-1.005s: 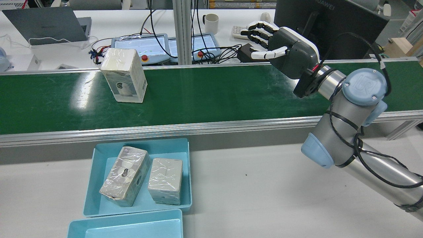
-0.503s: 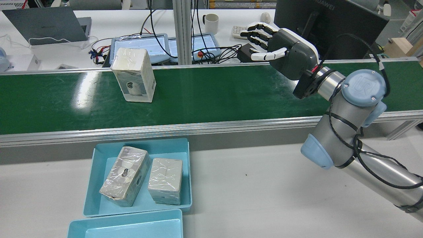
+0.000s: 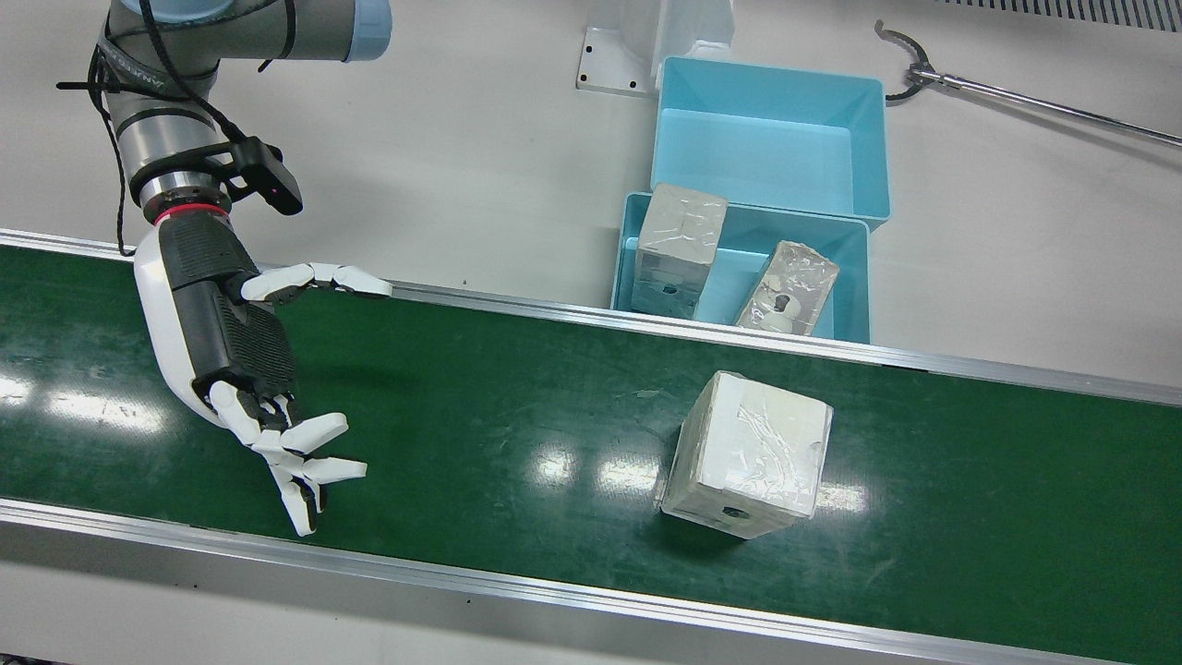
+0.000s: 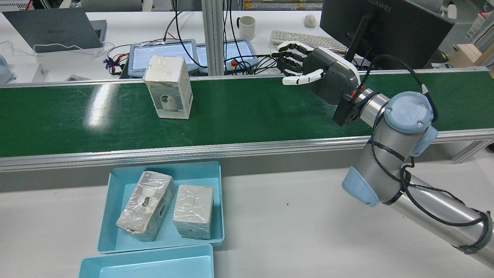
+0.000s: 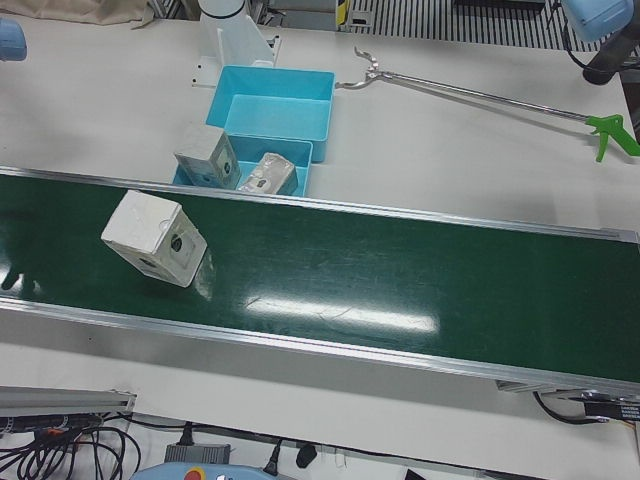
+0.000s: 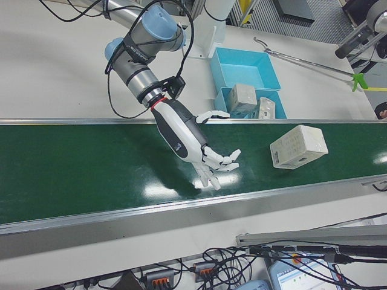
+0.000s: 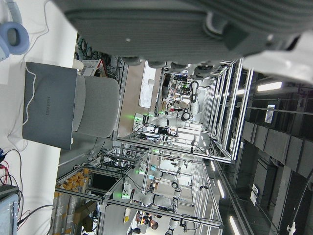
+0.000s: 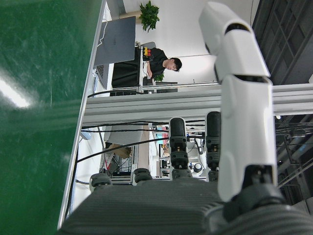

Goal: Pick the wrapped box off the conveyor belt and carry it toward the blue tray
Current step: 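Lower the right hand toward the belt in the box's path, then close the right hand fingers around the white wrapped box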

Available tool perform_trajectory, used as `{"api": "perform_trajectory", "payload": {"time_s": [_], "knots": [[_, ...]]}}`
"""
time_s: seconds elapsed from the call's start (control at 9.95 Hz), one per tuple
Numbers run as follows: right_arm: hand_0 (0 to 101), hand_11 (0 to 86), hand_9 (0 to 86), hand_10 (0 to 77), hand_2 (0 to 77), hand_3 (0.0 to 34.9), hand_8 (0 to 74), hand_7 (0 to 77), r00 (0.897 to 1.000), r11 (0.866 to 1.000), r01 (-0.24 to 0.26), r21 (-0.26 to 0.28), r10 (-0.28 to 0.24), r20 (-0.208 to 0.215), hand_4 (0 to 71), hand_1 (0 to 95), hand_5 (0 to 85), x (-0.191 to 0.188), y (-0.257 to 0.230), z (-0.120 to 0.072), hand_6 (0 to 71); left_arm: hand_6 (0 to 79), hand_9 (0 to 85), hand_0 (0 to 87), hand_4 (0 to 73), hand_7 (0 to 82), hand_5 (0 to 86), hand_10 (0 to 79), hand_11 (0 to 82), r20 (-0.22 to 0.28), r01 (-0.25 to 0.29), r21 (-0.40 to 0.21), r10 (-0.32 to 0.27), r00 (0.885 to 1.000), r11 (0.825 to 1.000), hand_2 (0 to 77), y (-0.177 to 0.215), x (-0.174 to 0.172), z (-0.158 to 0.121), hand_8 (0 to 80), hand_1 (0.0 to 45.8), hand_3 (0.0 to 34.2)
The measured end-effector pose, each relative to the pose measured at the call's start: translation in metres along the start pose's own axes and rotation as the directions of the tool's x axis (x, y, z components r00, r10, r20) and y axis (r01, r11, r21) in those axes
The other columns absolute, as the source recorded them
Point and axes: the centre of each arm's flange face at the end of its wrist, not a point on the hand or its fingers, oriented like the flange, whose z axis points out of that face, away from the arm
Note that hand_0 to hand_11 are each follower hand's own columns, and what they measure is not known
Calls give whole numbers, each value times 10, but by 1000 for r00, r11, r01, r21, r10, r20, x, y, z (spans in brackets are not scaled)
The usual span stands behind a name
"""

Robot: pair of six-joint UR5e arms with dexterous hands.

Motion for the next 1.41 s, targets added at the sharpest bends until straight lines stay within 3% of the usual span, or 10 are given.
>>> {"api": "perform_trajectory", "payload": {"time_s": [0.2,0.3,0.4,0.5,0.6,0.8,1.01,1.41], "knots": [[498,16,65,0,224,195,0,240,1000,1000,5,2,-5,-6,136,180,393,7,1,8,44,5,0,0,0,0,11,5,0,0,0,0,0,1000,1000,5,0,0,0,0,0,0],[498,16,65,0,196,201,0,245,1000,1000,6,4,-6,-7,87,180,387,9,0,10,44,5,0,0,0,0,11,5,0,0,0,0,0,1000,1000,11,0,0,0,0,0,0],[498,16,65,0,196,201,0,245,1000,1000,7,6,-7,-8,87,180,387,10,-1,11,44,5,0,0,0,0,11,5,0,0,0,0,0,1000,1000,11,0,0,0,0,0,0],[475,16,65,0,153,212,0,251,1000,1000,7,8,-7,-9,120,109,376,10,-1,12,44,5,0,0,0,0,11,5,0,0,0,0,0,1000,1000,5,0,0,0,0,0,0],[475,16,65,0,147,232,0,251,1000,1000,8,8,-7,-10,120,125,376,11,-1,12,44,5,0,0,0,0,11,5,0,0,0,0,0,1000,1000,5,0,0,0,0,0,0],[473,16,65,0,142,231,0,251,1000,1000,8,8,-8,-10,120,147,376,11,-1,12,16,5,0,0,0,0,11,5,0,0,0,0,0,1000,1000,5,0,0,0,0,0,0],[488,16,60,0,164,250,0,256,1000,1000,8,9,-7,-9,109,147,387,10,-1,12,27,5,0,0,0,0,11,5,0,0,0,0,0,1000,1000,5,0,0,0,0,0,0],[487,16,60,0,180,250,0,256,1000,1000,8,9,-8,-7,109,147,387,8,-1,12,27,5,0,0,0,5,11,5,0,0,0,0,0,1000,1000,5,0,0,0,0,0,0]]}}
